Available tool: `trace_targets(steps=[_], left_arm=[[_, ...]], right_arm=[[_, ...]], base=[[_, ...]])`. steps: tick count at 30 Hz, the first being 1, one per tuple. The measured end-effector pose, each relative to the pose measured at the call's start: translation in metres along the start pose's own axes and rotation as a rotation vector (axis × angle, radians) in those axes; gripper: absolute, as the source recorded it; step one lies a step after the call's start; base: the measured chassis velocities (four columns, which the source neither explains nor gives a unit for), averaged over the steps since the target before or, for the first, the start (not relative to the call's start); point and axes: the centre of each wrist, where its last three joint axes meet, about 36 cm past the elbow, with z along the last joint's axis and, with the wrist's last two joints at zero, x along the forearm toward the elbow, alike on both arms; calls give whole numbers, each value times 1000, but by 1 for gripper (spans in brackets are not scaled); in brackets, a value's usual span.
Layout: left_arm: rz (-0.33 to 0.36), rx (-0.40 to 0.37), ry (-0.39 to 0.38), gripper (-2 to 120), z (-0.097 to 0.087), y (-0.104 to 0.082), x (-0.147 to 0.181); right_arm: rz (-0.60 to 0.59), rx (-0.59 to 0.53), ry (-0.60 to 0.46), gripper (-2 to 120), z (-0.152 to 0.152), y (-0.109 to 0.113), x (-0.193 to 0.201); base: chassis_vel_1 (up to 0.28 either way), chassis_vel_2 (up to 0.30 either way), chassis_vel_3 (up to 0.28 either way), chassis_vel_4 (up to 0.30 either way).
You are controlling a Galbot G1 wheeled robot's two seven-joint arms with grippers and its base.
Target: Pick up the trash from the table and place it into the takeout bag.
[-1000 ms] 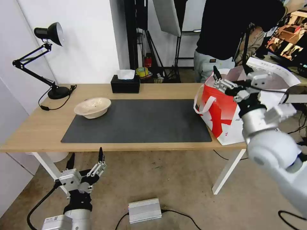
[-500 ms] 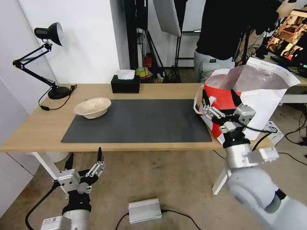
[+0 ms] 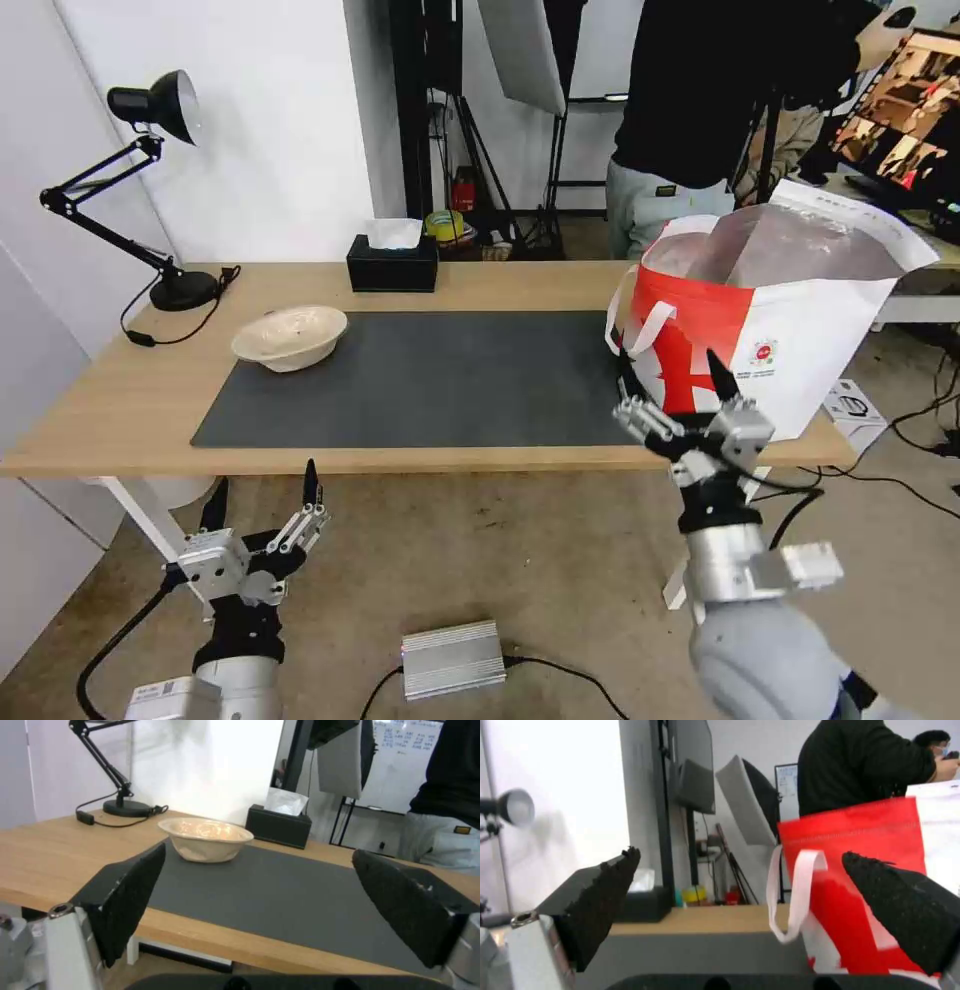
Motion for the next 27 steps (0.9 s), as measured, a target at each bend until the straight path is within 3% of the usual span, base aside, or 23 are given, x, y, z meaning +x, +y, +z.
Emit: trace_targets(steps=[13, 17, 27], left_arm=[[0, -5, 6, 100, 2, 0, 1], [1, -4, 11, 100, 5, 0, 1], [2, -5, 12, 100, 7, 0, 0]], right_arm=[[-20, 78, 69, 100, 24, 10, 34], [5, 86, 155, 100, 28, 15, 50], [64, 159, 215, 100, 36, 17, 63]], base=[[0, 0, 0, 0], [0, 0, 0, 0], [0, 0, 0, 0]])
